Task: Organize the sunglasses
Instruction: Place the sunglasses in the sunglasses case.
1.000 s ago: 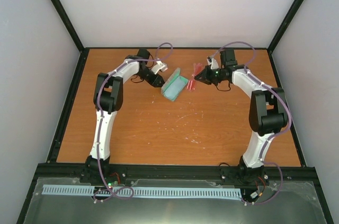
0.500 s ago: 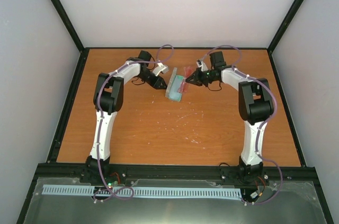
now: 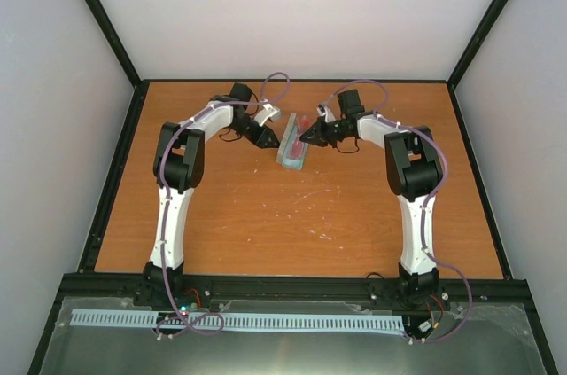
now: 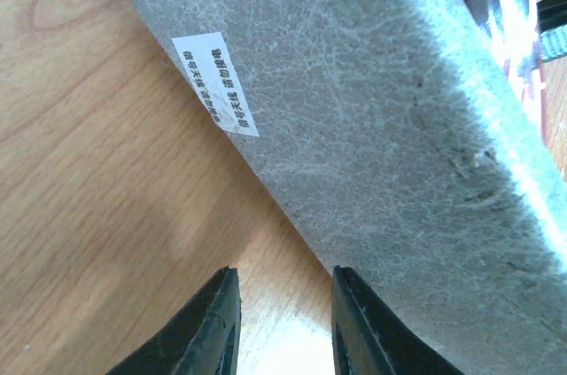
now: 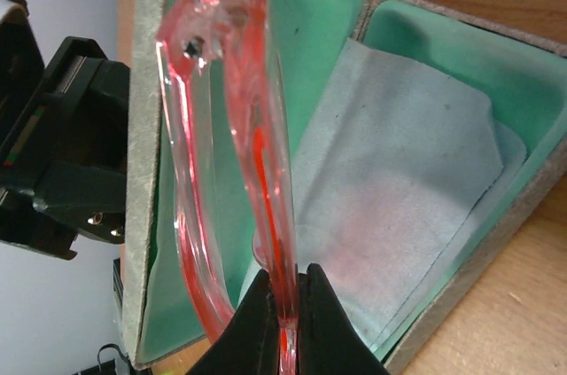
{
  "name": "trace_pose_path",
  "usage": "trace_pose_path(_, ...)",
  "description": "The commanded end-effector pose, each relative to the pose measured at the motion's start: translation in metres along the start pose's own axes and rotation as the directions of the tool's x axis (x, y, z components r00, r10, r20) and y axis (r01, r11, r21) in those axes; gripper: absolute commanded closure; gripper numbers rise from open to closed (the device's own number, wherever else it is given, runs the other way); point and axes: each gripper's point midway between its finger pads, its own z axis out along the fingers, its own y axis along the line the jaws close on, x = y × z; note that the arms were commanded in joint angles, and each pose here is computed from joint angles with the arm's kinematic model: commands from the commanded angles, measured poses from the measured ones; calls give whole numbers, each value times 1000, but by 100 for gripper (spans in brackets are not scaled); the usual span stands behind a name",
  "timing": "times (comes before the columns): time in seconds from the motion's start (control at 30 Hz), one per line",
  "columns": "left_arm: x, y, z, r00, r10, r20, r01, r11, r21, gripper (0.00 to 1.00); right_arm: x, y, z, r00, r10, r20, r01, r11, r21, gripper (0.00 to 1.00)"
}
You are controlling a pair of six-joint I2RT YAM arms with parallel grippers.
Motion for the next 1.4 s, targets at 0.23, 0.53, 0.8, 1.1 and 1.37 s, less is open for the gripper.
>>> trace_pose_path(0.23, -23, -12, -15, 997, 38, 61, -38, 999, 0, 69, -5, 1, 20, 999, 14, -34, -15, 999, -33, 97)
trace_pose_path(0.53, -24, -12, -15, 997, 33, 66, -34, 999, 2, 69, 7, -13, 25, 995, 29, -96, -28, 999, 18, 92)
trace_pose_path(0.8, -25, -13, -14, 997, 29, 74, -30, 999, 11, 69, 13, -19, 20, 993, 32, -114, -24, 997, 73, 85)
trace_pose_path(1.1, -27, -13, -14, 996, 27, 81, -29, 1000, 13, 69, 10, -18, 15, 993, 15, -119, -2, 994, 108, 70)
trace_pose_path(1.37, -28, -12, -13, 995, 29, 90, -30, 999, 10, 69, 13, -21, 8, 992, 10, -123, 11, 986, 167, 69)
